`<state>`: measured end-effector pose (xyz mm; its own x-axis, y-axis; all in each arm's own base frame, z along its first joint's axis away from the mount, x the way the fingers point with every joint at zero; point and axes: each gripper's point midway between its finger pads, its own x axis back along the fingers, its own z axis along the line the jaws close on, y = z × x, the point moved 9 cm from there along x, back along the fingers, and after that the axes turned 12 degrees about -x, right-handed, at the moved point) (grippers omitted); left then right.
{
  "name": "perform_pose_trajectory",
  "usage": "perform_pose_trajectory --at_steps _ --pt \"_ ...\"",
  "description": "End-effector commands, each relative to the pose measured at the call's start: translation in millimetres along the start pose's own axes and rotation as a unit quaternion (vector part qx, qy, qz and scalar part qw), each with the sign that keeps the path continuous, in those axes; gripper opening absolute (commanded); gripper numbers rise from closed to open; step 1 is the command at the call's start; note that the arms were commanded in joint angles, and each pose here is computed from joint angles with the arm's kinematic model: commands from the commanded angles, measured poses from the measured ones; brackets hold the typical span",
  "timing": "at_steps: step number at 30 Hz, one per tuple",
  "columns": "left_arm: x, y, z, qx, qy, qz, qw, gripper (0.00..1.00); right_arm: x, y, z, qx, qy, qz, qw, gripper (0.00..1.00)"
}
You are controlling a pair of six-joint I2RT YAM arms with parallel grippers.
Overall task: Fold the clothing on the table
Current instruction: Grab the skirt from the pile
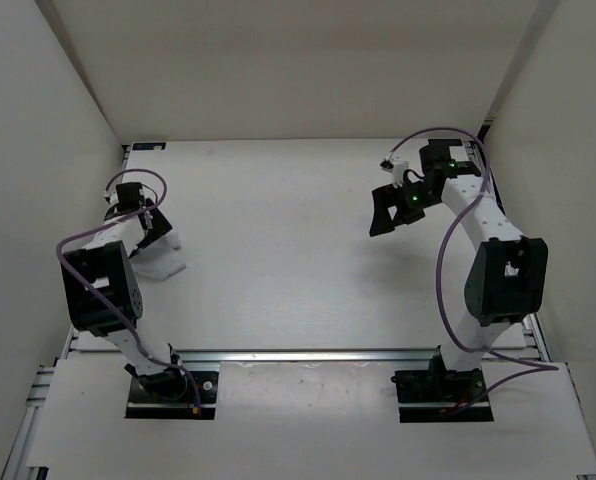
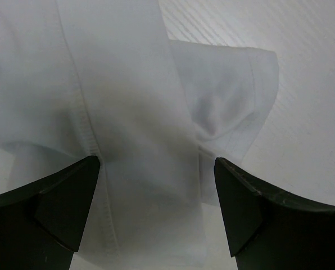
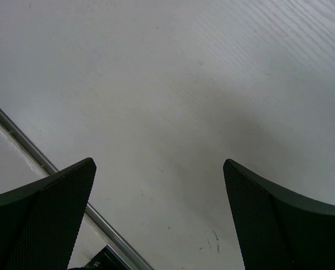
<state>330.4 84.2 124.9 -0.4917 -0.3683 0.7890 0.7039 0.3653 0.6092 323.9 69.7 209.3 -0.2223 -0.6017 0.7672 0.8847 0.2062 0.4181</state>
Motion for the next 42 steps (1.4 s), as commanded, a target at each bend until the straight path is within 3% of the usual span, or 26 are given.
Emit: perform_pose_trajectory --at_steps 1,4,6,8,15,19,20,21,22,24,25,27,28,30,36,40,41,42 --pt "-2 8 -17 0.003 -0.035 -0.018 0.999 0.39 0 5 10 0.04 -0.023 -0.003 0.999 1.0" --pt "-8 -5 -29 -0.022 -0.045 0.005 0.999 0.38 3 10 2 0.028 -0.021 -0.007 0.999 0.99" --pt "-9 -11 -39 -0.043 -0.053 0.017 0.998 0.25 4 10 -7 0.017 -0.025 -0.008 1.0 0.99" --pt "-11 -18 -44 -0.057 -0.056 0.032 0.996 0.0 10 14 -11 0.01 -0.029 -0.019 0.999 0.99" --pt "15 -15 -55 -0.062 -0.052 0.0 0.997 0.0 6 9 -18 -0.005 -0.025 -0.018 1.0 0.99" --pt "39 -19 -60 -0.117 -0.088 -0.037 0.989 0.0 0 5 -18 -0.009 -0.021 -0.009 1.0 0.99" --pt "42 -21 -58 -0.12 -0.102 -0.038 0.987 0.08 1 6 -15 -0.002 -0.019 -0.014 1.0 0.99" --pt "47 -17 -55 -0.105 -0.105 -0.049 0.988 0.25 2 5 -15 -0.007 -0.017 -0.013 1.0 0.99" --pt "48 -19 -48 -0.096 -0.101 -0.047 0.989 0.31 2 4 -14 -0.008 -0.018 -0.01 1.0 0.99" --pt "51 -20 -41 -0.082 -0.103 -0.046 0.99 0.33 4 5 -14 -0.008 -0.011 -0.015 1.0 0.99" --pt "52 -22 -35 -0.078 -0.096 -0.043 0.991 0.39 5 4 -14 -0.01 -0.007 -0.018 1.0 1.0" --pt "59 -16 -29 -0.073 -0.079 -0.055 0.993 0.4 6 3 -14 -0.013 -0.006 -0.018 1.0 0.99" --pt "65 -13 -26 -0.069 -0.077 -0.063 0.993 0.33 6 2 -15 -0.012 -0.007 -0.019 1.0 0.99" --pt "76 -4 -15 -0.049 -0.05 -0.091 0.993 0.0 6 -1 -16 -0.018 -0.009 -0.019 1.0 0.99" --pt "92 10 14 -0.011 -0.005 -0.114 0.993 0.0 4 -7 -17 -0.03 -0.001 -0.013 0.999 0.99" --pt "103 16 28 0.003 -0.019 -0.129 0.991 0.0 6 -4 -15 -0.028 -0.001 -0.016 0.999 0.99" --pt "109 18 28 0.004 -0.037 -0.136 0.99 0.02 6 -3 -16 -0.024 -0.004 -0.019 1.0 0.99" --pt "111 20 31 0.009 -0.038 -0.144 0.989 0.22 5 -3 -14 -0.024 0.001 -0.018 1.0 0.99"
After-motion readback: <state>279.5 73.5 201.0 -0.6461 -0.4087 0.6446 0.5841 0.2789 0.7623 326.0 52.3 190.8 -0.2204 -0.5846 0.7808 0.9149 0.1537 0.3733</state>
